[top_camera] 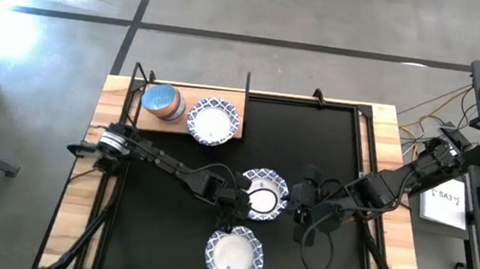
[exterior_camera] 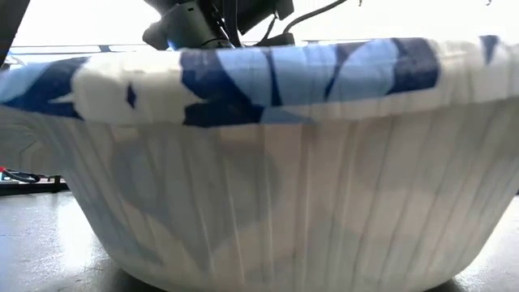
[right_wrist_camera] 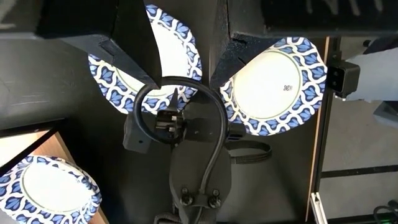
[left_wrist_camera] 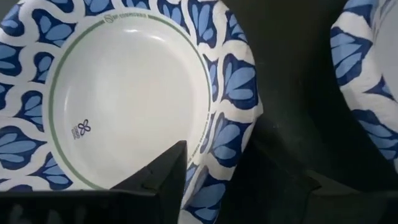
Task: Place and stack bowls onto a shelf
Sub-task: Stack the top white bowl on top of the other white bowl on the shelf
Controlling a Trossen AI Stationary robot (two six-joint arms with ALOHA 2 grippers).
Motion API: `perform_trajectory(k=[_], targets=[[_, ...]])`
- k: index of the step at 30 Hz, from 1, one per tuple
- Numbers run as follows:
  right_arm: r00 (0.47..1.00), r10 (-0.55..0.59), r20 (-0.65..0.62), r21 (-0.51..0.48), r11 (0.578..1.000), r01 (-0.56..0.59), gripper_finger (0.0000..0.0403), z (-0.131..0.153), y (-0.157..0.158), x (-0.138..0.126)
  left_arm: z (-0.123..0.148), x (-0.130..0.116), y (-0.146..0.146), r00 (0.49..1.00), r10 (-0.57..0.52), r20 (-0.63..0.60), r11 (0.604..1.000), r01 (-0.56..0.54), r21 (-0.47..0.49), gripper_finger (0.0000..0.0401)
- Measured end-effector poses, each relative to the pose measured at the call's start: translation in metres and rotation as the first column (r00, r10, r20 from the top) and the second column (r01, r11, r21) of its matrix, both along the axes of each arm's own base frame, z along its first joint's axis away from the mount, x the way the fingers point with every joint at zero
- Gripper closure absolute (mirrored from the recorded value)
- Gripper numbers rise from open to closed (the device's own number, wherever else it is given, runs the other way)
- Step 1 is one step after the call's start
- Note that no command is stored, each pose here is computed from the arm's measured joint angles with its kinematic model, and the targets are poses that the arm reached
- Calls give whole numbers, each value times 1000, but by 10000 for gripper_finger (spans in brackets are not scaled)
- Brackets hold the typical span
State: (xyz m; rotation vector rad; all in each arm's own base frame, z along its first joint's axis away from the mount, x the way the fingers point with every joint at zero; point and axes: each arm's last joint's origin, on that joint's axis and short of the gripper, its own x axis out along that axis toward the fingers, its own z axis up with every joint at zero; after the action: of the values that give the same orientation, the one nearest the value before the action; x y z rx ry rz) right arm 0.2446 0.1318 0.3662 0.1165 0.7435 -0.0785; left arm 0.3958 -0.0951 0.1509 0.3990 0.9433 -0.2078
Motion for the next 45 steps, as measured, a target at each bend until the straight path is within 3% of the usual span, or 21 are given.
perform_trajectory(k=[16,23,29,45], targets=[[1000,1,-12,-8,1000,-1,280,-4,0,0,2,1,7,1000,25,1,1000,-25,-4,393],[1000,8,-28,15,1000,-8,280,-7,1,0,22,-3,4,999,11,35,997,-8,-78,398],[998,-54,-42,78,995,57,280,-8,0,-1,48,-13,-6,996,-24,83,989,36,-147,399],[915,-222,-337,250,916,314,280,-46,-1,-15,131,-77,-16,996,42,83,970,-20,-242,400]])
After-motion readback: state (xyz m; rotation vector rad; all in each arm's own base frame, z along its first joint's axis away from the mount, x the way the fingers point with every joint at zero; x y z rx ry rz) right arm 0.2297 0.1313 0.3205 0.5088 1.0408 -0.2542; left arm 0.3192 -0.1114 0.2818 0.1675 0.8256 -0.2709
